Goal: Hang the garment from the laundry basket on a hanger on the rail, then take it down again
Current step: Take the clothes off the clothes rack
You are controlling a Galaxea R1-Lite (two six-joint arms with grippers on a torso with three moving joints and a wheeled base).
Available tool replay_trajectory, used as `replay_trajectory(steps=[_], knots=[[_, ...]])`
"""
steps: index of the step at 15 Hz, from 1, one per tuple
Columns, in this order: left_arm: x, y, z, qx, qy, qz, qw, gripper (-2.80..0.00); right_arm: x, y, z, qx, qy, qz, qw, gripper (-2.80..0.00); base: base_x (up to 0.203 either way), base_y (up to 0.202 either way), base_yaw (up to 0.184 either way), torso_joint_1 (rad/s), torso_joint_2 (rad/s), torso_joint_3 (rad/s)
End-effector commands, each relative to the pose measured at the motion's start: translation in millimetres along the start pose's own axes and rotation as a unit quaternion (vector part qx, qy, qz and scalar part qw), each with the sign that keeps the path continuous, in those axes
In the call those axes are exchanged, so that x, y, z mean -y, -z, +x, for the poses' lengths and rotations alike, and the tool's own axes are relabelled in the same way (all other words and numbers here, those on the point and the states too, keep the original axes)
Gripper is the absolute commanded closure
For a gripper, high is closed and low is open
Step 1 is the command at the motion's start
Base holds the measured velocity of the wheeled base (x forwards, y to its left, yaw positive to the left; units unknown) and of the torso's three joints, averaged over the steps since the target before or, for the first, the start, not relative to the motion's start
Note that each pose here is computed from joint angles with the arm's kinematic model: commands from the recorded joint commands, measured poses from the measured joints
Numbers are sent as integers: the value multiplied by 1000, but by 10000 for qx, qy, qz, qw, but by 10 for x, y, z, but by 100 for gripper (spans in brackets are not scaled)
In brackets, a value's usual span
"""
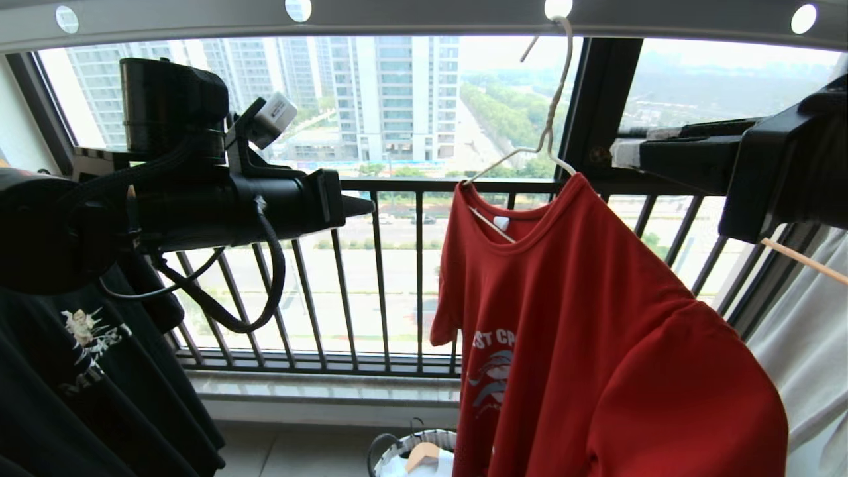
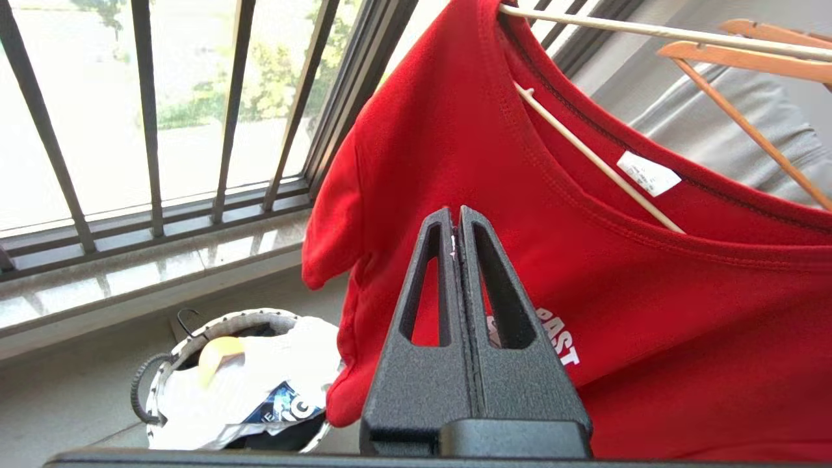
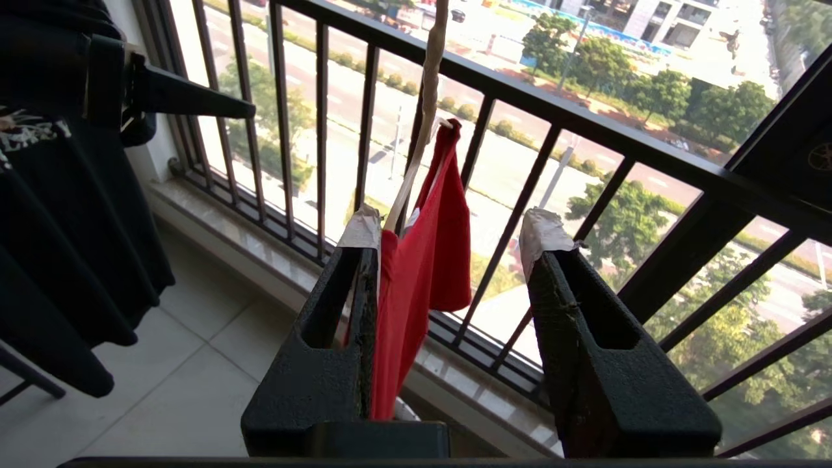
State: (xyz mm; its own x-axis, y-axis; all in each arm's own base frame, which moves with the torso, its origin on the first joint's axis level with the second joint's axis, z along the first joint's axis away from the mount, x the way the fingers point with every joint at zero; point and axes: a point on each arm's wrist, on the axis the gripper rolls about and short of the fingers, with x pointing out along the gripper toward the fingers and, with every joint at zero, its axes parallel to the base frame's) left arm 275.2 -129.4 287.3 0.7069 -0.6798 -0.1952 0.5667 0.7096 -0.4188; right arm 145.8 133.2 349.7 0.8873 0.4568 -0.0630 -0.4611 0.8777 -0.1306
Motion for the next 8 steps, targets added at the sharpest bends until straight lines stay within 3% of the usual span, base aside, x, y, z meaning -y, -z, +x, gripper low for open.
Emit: replay_trajectory(steps=[1,8], knots=[[-29,18,40,-44,-22,-34,10000,0,-65,1,124,-81,-62,-40,9999,-280,0,0,0,0,0,0],[-38,27,55,-65,-30,-35,10000,0,-201,-83,542,-111,-55,-38,9999,-280,0,0,0,0,0,0]])
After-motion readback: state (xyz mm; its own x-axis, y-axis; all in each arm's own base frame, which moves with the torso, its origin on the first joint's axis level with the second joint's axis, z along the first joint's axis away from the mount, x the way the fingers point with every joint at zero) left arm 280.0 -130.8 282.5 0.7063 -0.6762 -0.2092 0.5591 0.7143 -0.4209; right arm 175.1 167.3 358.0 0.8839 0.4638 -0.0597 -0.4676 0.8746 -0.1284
